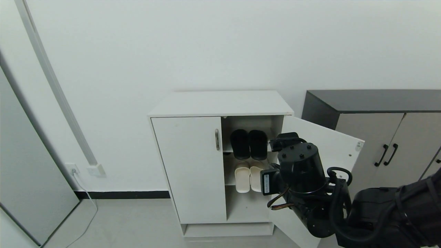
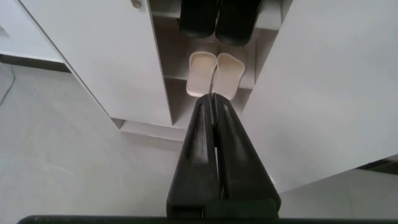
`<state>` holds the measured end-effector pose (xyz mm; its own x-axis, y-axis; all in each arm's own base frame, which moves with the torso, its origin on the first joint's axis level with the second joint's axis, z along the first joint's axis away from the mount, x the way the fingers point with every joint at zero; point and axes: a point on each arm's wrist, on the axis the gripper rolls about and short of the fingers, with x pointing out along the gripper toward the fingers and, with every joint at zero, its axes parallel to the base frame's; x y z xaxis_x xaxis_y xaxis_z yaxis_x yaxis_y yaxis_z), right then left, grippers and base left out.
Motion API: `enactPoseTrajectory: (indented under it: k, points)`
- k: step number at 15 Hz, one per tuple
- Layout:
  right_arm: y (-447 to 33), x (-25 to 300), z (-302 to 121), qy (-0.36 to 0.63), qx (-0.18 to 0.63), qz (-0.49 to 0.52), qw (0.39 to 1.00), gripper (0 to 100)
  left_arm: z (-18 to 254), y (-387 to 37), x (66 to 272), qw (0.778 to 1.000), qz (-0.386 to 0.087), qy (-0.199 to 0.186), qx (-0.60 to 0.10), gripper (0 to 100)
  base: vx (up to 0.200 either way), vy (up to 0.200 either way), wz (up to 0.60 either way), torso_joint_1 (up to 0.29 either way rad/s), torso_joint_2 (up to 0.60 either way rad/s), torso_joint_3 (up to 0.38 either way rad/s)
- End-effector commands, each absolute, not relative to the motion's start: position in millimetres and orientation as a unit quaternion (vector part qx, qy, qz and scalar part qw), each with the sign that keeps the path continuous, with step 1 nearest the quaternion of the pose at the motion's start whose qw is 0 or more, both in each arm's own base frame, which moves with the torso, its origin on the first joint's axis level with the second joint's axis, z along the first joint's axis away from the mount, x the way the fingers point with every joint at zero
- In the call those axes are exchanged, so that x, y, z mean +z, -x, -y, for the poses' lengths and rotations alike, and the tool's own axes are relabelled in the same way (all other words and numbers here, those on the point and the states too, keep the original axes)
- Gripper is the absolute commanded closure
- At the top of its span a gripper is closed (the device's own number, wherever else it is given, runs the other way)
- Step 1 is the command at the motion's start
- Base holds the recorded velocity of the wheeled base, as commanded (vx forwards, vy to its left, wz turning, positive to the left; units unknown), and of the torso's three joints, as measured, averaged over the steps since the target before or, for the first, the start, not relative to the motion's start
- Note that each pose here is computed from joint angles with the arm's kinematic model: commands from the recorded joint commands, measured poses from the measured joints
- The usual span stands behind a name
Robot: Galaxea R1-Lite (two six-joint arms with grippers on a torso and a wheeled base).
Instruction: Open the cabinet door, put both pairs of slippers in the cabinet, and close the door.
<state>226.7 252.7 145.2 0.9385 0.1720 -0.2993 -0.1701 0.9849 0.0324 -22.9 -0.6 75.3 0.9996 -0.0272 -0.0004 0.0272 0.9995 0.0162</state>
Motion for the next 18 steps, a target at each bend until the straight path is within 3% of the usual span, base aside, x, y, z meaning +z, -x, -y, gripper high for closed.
enactPoseTrajectory:
  k: [1,18]
  points:
    - [-227.3,142.7,-253.6,0.0,0.087,-0.155,0.984,100,0.6,22.8,75.3,1.0,-0.001,-0.009,-0.014,100,0.0,0.0,0.0,0.207,-0.52,-0.305]
    - [-228.2,134.5,-254.8,0.009,0.088,-0.164,0.982,100,0.6,22.8,75.3,1.0,-0.001,-0.008,-0.014,100,0.0,0.0,0.0,0.224,-0.51,-0.284]
